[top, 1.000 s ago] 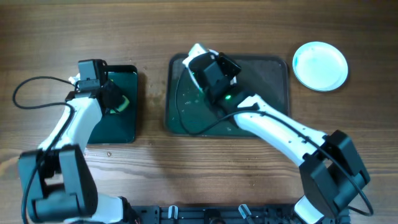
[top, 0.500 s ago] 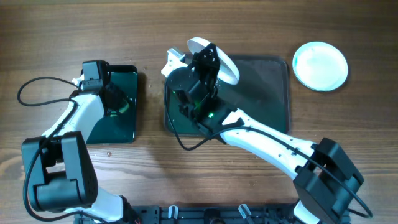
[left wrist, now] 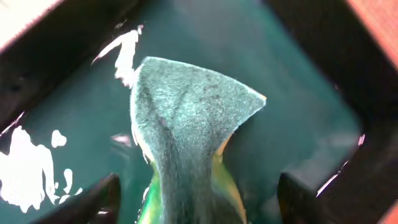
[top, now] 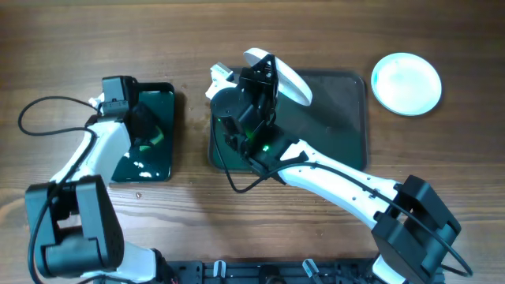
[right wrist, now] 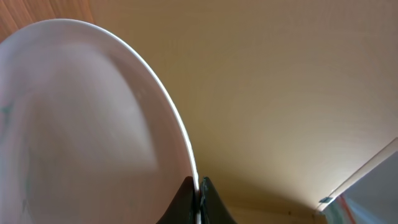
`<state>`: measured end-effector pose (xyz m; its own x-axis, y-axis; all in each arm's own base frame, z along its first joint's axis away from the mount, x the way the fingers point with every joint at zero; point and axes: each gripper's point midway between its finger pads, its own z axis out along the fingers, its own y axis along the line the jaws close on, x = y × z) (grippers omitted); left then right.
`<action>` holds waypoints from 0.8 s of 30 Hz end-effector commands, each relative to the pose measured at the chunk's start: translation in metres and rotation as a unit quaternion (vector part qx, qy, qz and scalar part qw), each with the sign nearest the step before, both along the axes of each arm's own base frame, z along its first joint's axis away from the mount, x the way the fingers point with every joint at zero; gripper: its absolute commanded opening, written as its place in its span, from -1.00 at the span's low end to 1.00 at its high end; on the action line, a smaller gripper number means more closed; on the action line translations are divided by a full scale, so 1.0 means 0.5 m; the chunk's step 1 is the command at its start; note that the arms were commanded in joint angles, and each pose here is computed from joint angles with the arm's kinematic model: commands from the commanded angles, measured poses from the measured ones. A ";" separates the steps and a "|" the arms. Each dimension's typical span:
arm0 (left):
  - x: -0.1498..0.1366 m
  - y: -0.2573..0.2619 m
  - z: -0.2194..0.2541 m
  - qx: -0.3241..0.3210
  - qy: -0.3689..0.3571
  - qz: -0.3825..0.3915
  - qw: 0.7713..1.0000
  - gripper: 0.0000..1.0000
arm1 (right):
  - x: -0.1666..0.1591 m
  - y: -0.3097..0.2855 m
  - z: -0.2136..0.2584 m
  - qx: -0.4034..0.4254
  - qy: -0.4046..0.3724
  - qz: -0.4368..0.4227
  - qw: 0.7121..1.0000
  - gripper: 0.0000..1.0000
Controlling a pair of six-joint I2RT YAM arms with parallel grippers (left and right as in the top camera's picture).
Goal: Clean dirty plates on tray and stack at the side
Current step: 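Lift the last plate with the right gripper toward the side stack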
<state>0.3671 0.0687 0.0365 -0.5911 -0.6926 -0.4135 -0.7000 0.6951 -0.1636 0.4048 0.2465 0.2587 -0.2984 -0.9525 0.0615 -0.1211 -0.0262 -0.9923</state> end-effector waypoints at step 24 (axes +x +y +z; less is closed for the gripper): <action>0.003 0.007 0.019 0.007 -0.015 0.005 1.000 1.00 | -0.025 -0.008 -0.078 0.035 0.076 0.017 0.996 -0.91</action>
